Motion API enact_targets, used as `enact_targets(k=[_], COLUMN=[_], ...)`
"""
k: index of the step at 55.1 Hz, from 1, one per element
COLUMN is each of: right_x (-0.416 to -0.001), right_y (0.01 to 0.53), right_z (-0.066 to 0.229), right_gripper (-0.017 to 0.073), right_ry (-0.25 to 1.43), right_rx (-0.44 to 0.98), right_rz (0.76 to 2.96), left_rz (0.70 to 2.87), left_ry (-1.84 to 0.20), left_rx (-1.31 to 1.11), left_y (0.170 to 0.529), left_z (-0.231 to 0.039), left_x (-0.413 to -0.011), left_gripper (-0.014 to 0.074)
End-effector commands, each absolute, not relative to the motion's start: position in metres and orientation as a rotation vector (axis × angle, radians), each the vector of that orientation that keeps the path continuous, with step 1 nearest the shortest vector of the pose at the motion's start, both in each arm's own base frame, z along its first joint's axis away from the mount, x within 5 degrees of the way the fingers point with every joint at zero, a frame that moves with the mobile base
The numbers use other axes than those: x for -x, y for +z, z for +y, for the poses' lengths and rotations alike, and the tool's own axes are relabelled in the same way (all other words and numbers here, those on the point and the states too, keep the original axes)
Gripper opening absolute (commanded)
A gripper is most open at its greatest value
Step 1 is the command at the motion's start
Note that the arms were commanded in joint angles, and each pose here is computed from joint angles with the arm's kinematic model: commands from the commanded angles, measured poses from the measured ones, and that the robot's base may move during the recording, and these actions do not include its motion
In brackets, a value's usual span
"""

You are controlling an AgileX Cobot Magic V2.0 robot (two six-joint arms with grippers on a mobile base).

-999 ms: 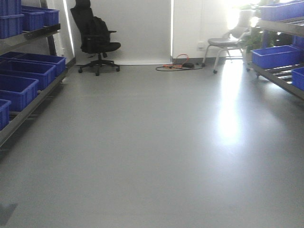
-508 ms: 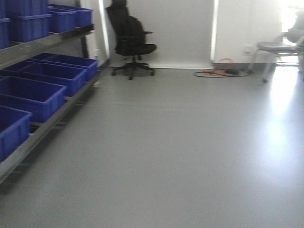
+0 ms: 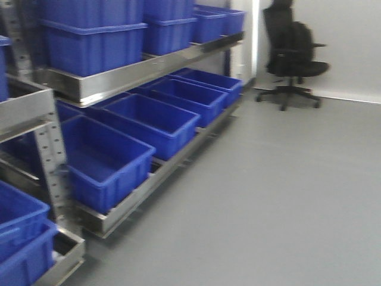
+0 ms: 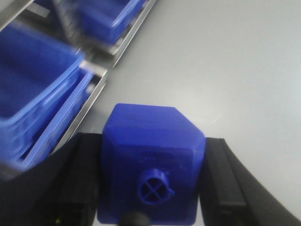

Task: Pick and sort blue part to right shelf
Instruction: 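Drive the base toward the shelf of blue bins, then position the base facing the open blue bins on the shelf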

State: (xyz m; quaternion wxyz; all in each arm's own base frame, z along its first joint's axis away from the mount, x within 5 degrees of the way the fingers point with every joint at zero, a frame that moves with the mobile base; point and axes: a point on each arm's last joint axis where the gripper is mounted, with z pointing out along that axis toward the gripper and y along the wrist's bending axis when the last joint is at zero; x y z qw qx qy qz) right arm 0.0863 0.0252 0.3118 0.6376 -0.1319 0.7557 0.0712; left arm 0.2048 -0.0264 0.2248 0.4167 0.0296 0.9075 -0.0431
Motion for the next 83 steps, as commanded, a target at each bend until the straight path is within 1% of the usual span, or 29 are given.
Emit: enact_targets(k=[1, 3, 6, 10, 18, 23, 27, 33, 44, 49, 68, 83], right_x=[-0.086, -0.086, -0.086, -0.086, -0.086, -0.086, -0.086, -0.086, -0.086, -0.086, -0.086, -0.086], right_y=[0.329, 0.329, 0.329, 0.329, 0.329, 0.329, 0.329, 0.329, 0.329, 0.329, 0.329, 0.329], right_z=[0.027, 0.027, 0.027, 0.027, 0.027, 0.027, 0.027, 0.027, 0.027, 0.027, 0.027, 0.027], right_gripper=[0.0122, 0.0122, 0.0122, 0.0122, 0.0122, 0.0122, 0.0122, 0.0122, 0.0122, 0.0122, 0.0122, 0.0122], right_ry=[0.167, 0.167, 0.167, 0.167, 0.167, 0.167, 0.167, 0.167, 0.167, 0.167, 0.167, 0.167], right_rx=[0.317, 0.317, 0.317, 0.317, 0.317, 0.317, 0.317, 0.317, 0.317, 0.317, 0.317, 0.317], right_rz=[1.619, 1.619, 1.62, 1.619, 1.62, 1.62, 1.62, 1.62, 1.62, 1.62, 1.62, 1.62], left_rz=[2.242, 2.27, 2.193, 2.224, 2.258, 2.251, 2.245, 2.243, 2.148, 2.106, 1.994, 1.825], left_ry=[-0.113, -0.11, -0.11, -0.137, -0.152, -0.191, -0.203, -0.228, -0.31, -0.337, -0.367, -0.362], left_rx=[-0.075, -0.075, -0.066, -0.001, 0.004, 0.051, 0.043, -0.001, -0.224, -0.276, -0.263, -0.273], left_y=[0.224, 0.216, 0.212, 0.208, 0.221, 0.235, 0.245, 0.258, 0.287, 0.296, 0.324, 0.371], left_z=[-0.03, -0.03, -0.032, -0.033, -0.037, -0.039, -0.041, -0.05, -0.089, -0.098, -0.091, -0.085], left_x=[-0.222, -0.226, -0.242, -0.255, -0.276, -0.283, -0.284, -0.276, -0.247, -0.237, -0.217, -0.204], left_gripper=[0.0333, 0.0333, 0.0333, 0.0333, 0.0333, 0.0333, 0.0333, 0.0333, 0.0333, 0.0333, 0.0333, 0.0333])
